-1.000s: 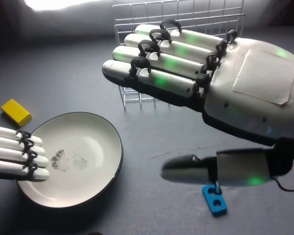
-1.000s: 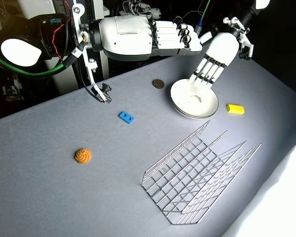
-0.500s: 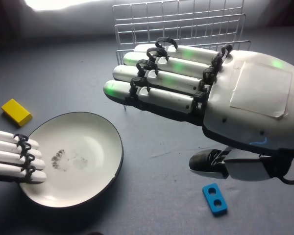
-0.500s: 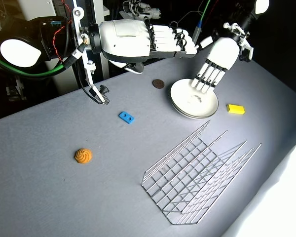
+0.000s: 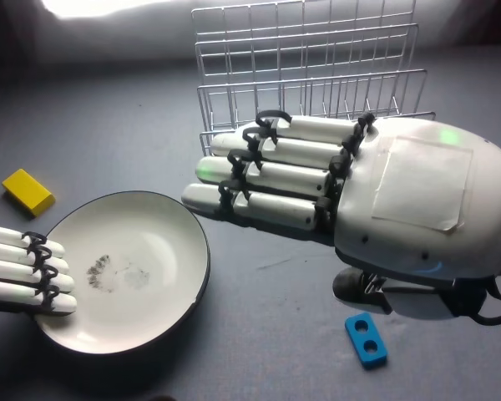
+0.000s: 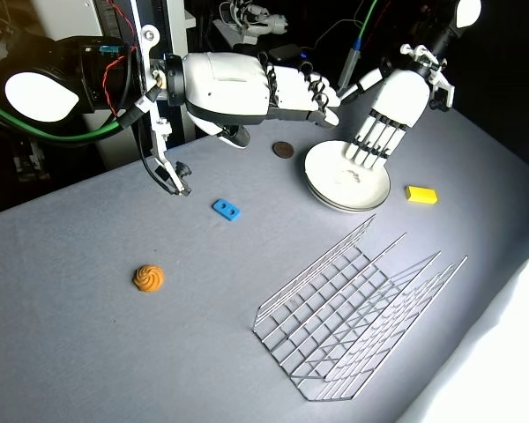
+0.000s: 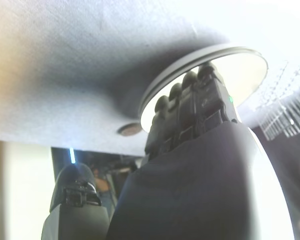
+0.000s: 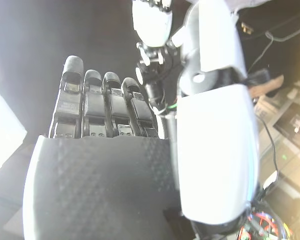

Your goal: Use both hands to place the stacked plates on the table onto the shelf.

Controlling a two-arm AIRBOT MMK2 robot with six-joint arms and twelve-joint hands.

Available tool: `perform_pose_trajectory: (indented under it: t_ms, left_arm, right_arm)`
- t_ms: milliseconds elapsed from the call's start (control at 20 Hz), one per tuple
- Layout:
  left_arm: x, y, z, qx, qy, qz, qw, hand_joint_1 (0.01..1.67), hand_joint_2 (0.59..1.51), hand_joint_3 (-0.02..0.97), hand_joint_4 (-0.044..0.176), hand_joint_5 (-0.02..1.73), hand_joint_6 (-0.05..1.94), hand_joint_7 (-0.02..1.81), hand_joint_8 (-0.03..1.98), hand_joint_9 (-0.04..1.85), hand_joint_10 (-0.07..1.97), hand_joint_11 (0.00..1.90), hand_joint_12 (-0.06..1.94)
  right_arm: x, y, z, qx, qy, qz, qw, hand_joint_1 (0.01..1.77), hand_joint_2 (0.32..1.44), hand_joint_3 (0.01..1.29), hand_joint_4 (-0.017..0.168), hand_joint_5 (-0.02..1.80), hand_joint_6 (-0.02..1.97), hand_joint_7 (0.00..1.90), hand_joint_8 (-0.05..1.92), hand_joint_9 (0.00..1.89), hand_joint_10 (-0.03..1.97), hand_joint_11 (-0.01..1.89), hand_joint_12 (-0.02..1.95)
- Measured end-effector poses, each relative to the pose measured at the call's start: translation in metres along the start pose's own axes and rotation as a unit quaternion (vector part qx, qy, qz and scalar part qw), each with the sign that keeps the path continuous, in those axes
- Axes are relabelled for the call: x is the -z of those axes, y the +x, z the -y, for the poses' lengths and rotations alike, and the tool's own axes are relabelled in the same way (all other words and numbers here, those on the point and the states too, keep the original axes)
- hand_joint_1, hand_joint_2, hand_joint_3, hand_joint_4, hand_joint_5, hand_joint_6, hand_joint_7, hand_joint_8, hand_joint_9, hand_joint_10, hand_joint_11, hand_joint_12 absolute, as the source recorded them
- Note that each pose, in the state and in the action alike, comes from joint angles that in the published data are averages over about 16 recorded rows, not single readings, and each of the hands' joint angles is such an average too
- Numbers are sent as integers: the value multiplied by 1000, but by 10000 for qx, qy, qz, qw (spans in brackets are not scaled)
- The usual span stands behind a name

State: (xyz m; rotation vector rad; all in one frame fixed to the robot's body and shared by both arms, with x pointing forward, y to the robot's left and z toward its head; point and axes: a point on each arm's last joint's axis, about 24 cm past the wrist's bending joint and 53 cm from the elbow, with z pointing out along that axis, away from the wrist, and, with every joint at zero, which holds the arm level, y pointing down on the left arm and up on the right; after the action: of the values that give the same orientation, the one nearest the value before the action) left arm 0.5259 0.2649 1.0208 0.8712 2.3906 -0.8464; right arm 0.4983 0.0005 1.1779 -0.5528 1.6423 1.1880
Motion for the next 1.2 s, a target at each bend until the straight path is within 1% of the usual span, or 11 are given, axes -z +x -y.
perform_pose_trajectory:
  t_ms: [300,700,900,1200]
  left_arm:
    - [-3,5,-2,-5,-21,-56,10000,22,1099,20,1,18,0,12,19,17,5,16,-21]
    - [-9,5,-1,-47,-13,-69,10000,22,1097,19,-1,13,-11,2,15,13,5,16,-21]
    - [-19,0,6,-64,75,16,10000,23,1095,19,-1,11,-17,-3,10,12,5,16,-16]
    - [-39,-14,21,-69,271,234,9993,22,1096,19,-1,13,-16,-6,2,14,5,15,-10]
  right_arm:
    - [-3,15,6,199,82,-241,9995,1274,939,29,2,55,21,34,14,24,9,23,394]
    - [-9,30,12,392,115,-440,9982,1258,944,29,2,75,20,46,14,21,8,22,366]
    - [-13,33,13,438,107,-473,9979,1264,951,29,2,76,21,50,14,23,8,22,369]
    - [-19,31,11,483,67,-453,9978,1285,962,29,2,82,21,58,14,33,9,22,384]
